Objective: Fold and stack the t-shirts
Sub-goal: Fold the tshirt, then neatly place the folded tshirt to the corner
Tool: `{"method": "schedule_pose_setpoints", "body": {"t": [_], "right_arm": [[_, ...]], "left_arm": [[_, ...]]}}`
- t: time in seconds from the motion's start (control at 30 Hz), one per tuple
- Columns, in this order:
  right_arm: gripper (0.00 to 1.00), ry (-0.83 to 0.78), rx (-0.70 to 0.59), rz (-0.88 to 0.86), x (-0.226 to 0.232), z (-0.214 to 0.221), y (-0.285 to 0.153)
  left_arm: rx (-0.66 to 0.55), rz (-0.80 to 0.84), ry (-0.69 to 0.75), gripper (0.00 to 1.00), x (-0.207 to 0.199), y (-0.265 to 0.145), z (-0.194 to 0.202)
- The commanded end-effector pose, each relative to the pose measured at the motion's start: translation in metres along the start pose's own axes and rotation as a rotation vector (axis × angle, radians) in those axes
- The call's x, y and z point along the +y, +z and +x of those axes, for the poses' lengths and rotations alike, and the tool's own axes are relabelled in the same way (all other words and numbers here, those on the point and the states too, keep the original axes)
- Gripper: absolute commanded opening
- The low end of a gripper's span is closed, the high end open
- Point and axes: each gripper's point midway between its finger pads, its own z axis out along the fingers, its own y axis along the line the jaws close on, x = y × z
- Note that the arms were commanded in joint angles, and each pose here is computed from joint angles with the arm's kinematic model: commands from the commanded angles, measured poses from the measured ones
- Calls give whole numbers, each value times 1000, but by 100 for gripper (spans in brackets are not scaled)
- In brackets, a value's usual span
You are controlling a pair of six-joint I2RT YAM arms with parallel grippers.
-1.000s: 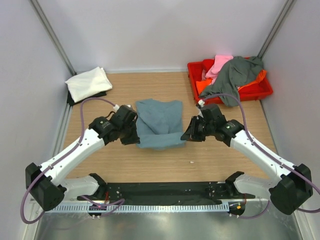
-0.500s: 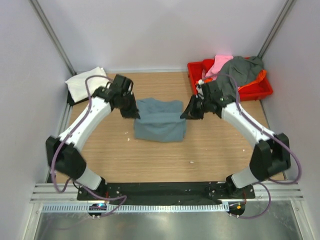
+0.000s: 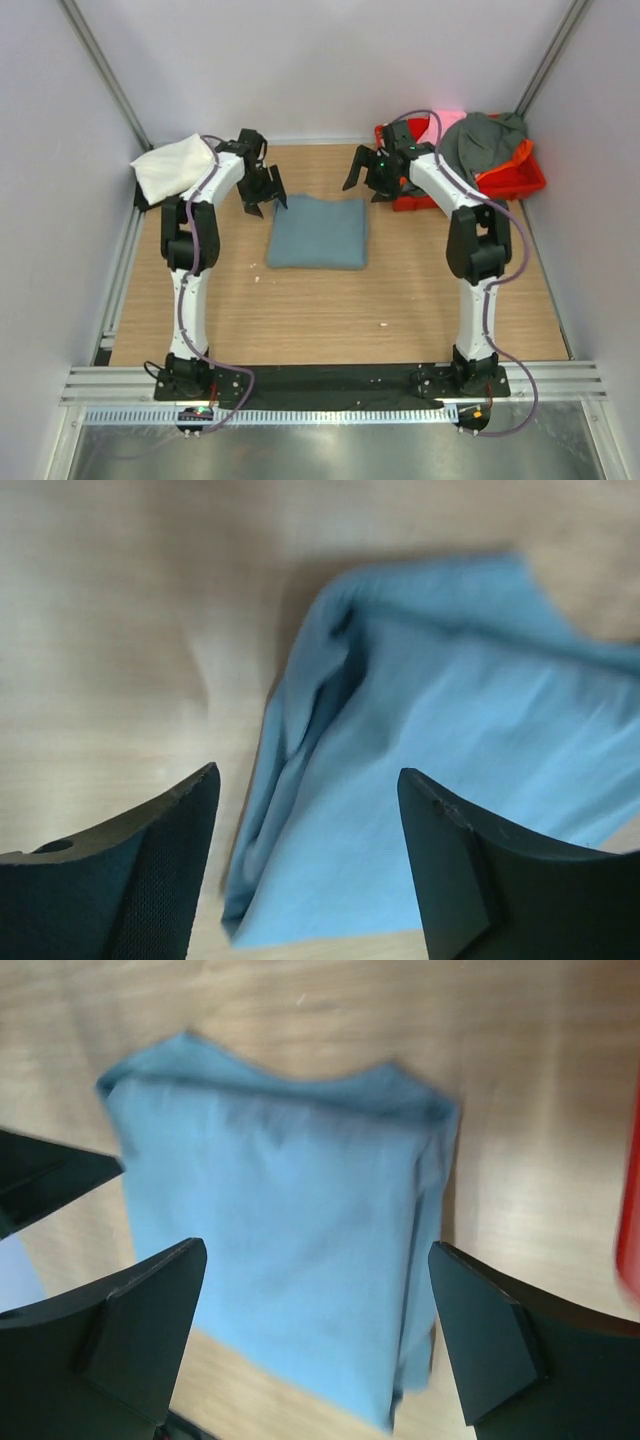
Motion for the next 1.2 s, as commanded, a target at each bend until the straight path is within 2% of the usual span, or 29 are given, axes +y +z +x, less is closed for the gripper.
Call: {"method": "schedule_pose_setpoints", "body": {"t": [0.0, 0.07, 0.13, 0.17, 0.2, 0.23, 0.27, 0.3, 0.33, 0.37, 0.57, 0.73, 0.93, 1.03, 1.13, 1.17], "right_arm": [[100, -94, -168, -39, 34, -8, -90], [100, -95, -171, -40, 29, 4, -98], [100, -89, -162, -37, 18, 28, -110], [100, -85, -181, -54, 18, 33, -115], [100, -67, -134, -46, 3, 58, -107], [100, -74, -170, -83, 9, 63, -126], [100, -75, -184, -110, 11, 69, -129], [100, -63, -137, -110, -1, 92, -122], [100, -80, -165, -139, 4, 97, -136], [100, -81, -135, -130, -6, 115, -131], [100, -127, -131, -232, -9, 159, -154], [100, -135, -73, -187, -39, 198, -149], [100, -115, -41, -213, -55, 233, -149], [100, -90, -45, -274, -51, 241, -147], [100, -75, -51, -339, -47, 248, -143], [100, -64, -43, -339, -51, 254, -139]], "left_arm": [[-242, 150, 80, 74, -40, -92, -16], [-264, 130, 101, 75, -33, -109, -10], [-239, 74, 109, 75, -12, -97, 4], [-283, 104, 122, 76, -14, -102, 2], [-280, 118, 124, 75, -12, -98, 5], [-242, 129, 129, 76, -4, -86, 19], [-267, 162, 148, 76, -9, -84, 15], [-264, 172, 156, 76, -8, -78, 17], [-236, 183, 162, 76, -6, -67, 25], [-233, 184, 171, 76, -4, -52, 22], [-169, 319, 120, 76, -12, -7, 18], [-126, 251, 65, 74, 7, 27, 26], [-50, 269, -6, 62, 13, 52, 59], [-23, 286, -30, 55, 5, 61, 76], [-5, 297, -15, 52, -9, 65, 95], [5, 302, -26, 45, -13, 67, 100]]}}
